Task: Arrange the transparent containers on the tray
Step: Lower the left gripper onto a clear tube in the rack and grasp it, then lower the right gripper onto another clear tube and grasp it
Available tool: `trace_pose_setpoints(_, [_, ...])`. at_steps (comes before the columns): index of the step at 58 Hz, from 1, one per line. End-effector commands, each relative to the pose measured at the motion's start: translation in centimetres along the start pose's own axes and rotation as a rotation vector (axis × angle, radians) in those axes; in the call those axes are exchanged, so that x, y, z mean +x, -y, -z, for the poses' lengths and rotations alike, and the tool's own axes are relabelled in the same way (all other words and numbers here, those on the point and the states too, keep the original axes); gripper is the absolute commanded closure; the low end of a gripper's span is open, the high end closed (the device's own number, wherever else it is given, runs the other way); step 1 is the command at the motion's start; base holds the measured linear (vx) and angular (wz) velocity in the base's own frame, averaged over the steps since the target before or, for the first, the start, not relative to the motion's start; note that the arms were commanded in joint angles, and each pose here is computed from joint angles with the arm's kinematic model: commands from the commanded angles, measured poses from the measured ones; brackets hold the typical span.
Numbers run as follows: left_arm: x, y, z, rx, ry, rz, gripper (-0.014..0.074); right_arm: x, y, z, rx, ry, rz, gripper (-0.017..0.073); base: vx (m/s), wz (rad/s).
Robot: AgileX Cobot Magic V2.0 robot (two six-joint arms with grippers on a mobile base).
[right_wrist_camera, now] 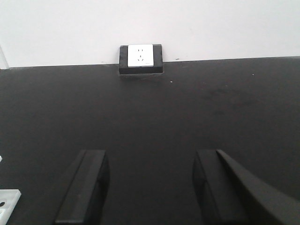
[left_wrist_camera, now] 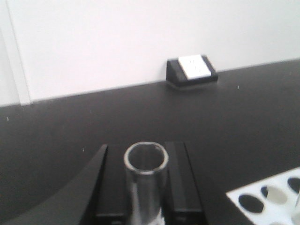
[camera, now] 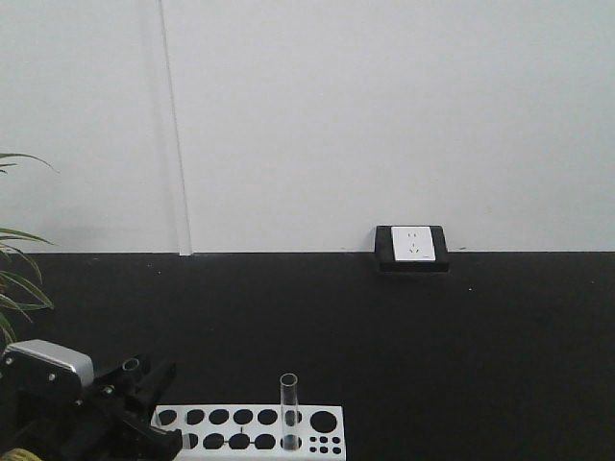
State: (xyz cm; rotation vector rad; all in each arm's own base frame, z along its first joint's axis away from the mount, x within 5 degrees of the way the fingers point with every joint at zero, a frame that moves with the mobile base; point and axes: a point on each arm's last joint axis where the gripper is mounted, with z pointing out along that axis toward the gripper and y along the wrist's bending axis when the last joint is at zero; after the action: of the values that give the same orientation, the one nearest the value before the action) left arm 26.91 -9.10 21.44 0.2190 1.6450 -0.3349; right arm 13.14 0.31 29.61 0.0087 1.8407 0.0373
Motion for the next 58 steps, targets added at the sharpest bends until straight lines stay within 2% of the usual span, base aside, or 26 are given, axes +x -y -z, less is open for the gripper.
trace_pose_setpoints(1, [-4.0,0.5,0.9,0.014,0.168,-0.012,0.0501,-1.8,0.0,0.2,0.0,0.11,0.008,0.0092,0.0,0.0])
trace_pose_setpoints(14, [-7.9,0.8,3.1,0.008,0.186,-0.022,0.0501,-2.6,-0.1,0.3,-0.006,0.207,0.0,0.0092,0.0,0.0])
trace_pose_setpoints(24, [-9.7,1.0,5.4,0.004,0.184,-0.024,0.0501,-2.7,-0.1,0.3,-0.019,0.215,-0.057,0.0092,0.0,0.0])
trace_pose_setpoints(29, [-10.0,1.1,6.2,-0.001,0.158,-0.026,0.0501,-2.4,-0.9,-0.5,-0.067,0.177,-0.024,0.0092,0.0,0.0])
trace_pose_setpoints(33, [-10.1,1.1,6.6,-0.003,0.144,-0.026,0.0501,-2.0,-2.1,-1.4,-0.142,0.16,0.02,0.0092,0.0,0.0])
trace_pose_setpoints(39, [-10.3,1.1,7.0,-0.004,0.147,-0.026,0.0501,-0.9,-5.2,-3.0,-0.304,0.16,0.112,0.0092,0.0,0.0])
trace_pose_setpoints(45, [-10.5,1.1,7.1,-0.003,0.155,-0.026,0.0501,0.1,-8.2,-4.6,-0.422,0.171,0.182,0.0092,0.0,0.0])
trace_pose_setpoints(50, [-10.5,1.1,7.1,-0.003,0.156,-0.027,0.0501,1.0,-10.1,-5.9,-0.48,0.181,0.196,0.0092,0.0,0.0])
trace_pose_setpoints(58, [-10.5,1.1,7.1,-0.003,0.156,-0.027,0.0501,2.4,-12.0,-8.1,-0.502,0.194,0.161,0.0091,0.0,0.0])
